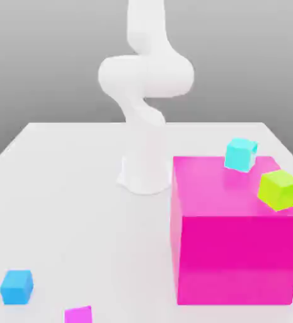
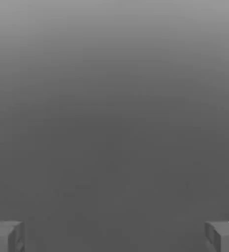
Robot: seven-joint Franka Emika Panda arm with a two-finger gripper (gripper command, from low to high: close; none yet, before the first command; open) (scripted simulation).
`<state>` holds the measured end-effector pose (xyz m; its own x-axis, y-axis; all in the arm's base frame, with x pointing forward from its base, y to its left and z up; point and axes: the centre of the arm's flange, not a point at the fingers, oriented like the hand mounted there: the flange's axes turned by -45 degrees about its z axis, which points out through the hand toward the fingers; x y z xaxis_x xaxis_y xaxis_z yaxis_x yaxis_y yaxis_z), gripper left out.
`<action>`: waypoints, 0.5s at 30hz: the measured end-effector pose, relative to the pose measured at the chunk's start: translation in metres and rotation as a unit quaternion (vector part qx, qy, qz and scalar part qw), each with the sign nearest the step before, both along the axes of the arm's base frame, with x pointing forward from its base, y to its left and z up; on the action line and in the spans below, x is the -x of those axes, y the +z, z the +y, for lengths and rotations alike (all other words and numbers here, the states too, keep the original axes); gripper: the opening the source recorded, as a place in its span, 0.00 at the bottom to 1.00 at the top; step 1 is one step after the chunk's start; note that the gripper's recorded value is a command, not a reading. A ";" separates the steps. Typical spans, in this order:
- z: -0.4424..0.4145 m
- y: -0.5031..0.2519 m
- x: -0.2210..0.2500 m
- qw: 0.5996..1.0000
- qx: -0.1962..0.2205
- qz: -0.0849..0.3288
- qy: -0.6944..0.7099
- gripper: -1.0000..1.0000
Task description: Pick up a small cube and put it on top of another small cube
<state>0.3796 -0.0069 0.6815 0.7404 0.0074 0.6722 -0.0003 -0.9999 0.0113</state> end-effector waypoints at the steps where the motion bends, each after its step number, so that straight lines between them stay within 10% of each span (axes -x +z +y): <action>1: -0.003 -0.013 -0.014 1.000 0.004 0.014 0.002 0.50; 15: -0.055 -0.228 -0.137 0.980 0.040 0.189 0.042 0.50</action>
<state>0.5164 -0.0622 0.4531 0.9310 0.1204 0.3445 0.1016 -0.9922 0.0721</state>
